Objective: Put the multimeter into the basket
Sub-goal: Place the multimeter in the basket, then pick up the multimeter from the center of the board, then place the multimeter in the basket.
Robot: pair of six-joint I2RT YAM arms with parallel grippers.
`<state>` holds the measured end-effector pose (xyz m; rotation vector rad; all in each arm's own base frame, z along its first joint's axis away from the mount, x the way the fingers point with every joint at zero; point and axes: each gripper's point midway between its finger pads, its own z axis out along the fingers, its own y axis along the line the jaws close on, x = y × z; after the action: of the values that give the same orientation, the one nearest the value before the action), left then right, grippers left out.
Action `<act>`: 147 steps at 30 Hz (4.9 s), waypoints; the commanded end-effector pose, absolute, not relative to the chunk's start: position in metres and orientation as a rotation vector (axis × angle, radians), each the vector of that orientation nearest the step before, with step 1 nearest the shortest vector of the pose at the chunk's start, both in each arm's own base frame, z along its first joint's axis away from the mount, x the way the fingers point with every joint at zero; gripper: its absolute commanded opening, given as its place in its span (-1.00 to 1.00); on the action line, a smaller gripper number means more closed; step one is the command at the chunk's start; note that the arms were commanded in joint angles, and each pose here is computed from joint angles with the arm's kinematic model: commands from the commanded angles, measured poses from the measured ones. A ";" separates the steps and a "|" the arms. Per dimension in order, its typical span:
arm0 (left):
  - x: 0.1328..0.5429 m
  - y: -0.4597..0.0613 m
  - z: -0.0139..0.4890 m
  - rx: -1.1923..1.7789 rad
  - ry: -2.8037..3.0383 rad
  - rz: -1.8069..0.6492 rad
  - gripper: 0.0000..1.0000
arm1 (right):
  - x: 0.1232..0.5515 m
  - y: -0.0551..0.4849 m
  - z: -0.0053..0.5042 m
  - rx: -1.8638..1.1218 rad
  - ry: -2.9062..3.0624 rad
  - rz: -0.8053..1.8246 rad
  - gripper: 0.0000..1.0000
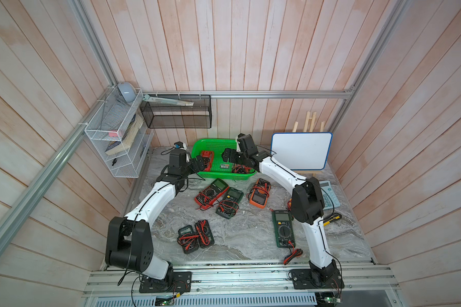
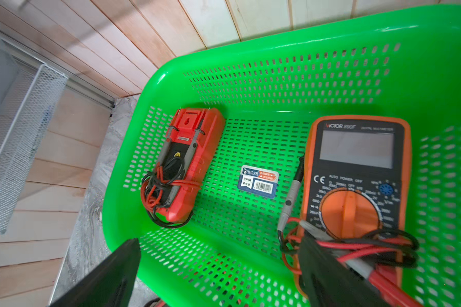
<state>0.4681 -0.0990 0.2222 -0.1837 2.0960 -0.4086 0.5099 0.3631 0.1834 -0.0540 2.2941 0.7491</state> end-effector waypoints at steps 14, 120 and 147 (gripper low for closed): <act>0.460 -0.181 0.226 0.109 2.131 -0.461 0.99 | 0.449 0.294 0.207 0.004 2.183 0.883 0.97; 0.390 -0.329 0.211 0.360 2.144 -0.422 -1.00 | 0.342 0.147 0.198 0.260 2.180 0.924 0.96; 0.552 -0.252 0.192 0.161 2.112 -0.278 -1.00 | 0.348 0.241 0.188 0.067 2.242 0.965 0.96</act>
<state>0.5270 -0.2475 0.1607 0.1655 2.2283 -0.2576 0.3460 0.2415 0.1876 0.0555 2.2607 0.9787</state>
